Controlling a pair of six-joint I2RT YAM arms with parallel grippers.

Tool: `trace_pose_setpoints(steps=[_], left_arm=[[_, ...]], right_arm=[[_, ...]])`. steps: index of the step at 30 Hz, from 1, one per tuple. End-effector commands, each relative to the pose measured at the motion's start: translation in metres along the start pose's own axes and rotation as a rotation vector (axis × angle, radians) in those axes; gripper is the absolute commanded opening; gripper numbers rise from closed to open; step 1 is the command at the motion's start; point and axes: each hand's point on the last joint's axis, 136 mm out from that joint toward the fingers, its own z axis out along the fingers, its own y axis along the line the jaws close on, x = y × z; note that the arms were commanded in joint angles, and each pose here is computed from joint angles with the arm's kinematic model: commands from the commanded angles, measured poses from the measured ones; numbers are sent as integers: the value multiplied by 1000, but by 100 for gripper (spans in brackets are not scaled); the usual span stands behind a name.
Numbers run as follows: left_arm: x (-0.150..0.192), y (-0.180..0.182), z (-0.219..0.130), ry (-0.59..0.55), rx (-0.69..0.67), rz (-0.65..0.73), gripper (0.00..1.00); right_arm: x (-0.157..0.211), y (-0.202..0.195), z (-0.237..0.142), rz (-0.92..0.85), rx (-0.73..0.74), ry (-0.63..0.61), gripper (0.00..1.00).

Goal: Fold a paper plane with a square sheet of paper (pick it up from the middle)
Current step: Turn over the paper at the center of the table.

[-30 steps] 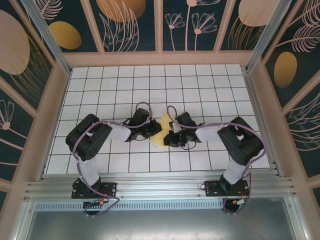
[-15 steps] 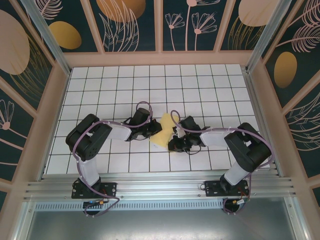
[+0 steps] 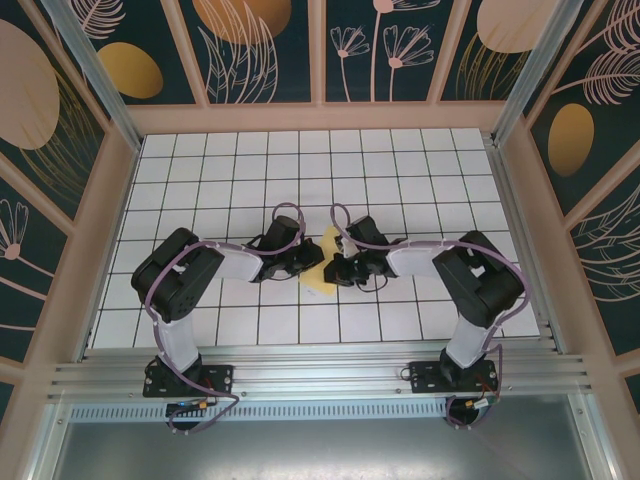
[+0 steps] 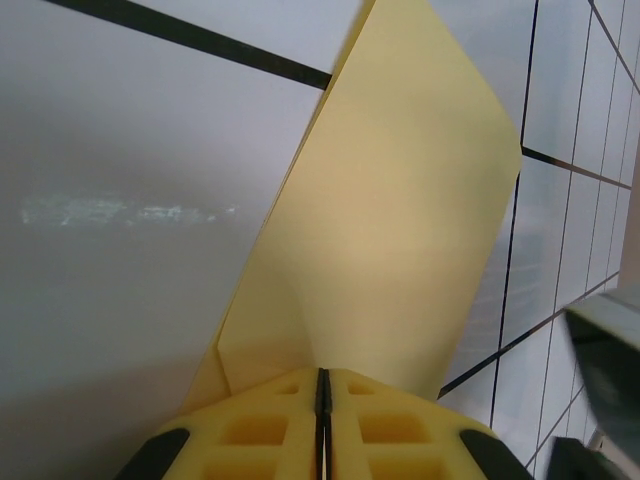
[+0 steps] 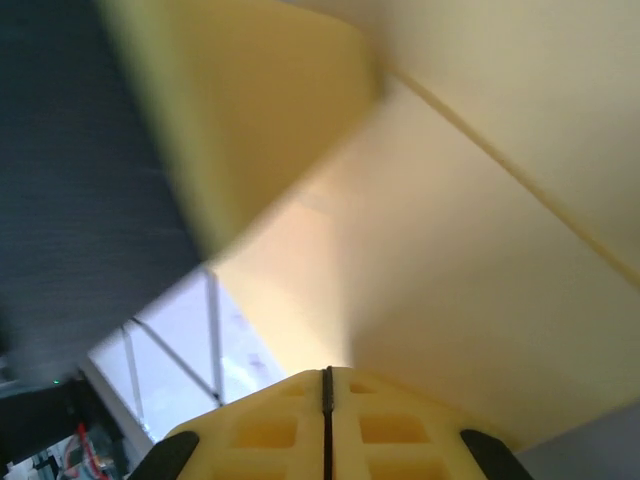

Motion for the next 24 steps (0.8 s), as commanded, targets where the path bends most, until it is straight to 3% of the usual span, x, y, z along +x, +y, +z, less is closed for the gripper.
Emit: trace_pose_setpoints(steps=[1, 11, 24], left_arm=[[-6, 13, -3, -28, -74, 20, 11], [-30, 13, -5, -106, -130, 46, 13], [-37, 14, -5, -124, -137, 53, 15]], right_arm=[[22, -29, 10, 46, 71, 55, 4], [61, -53, 7, 56, 95, 133, 0], [57, -43, 4, 26, 68, 131, 0]])
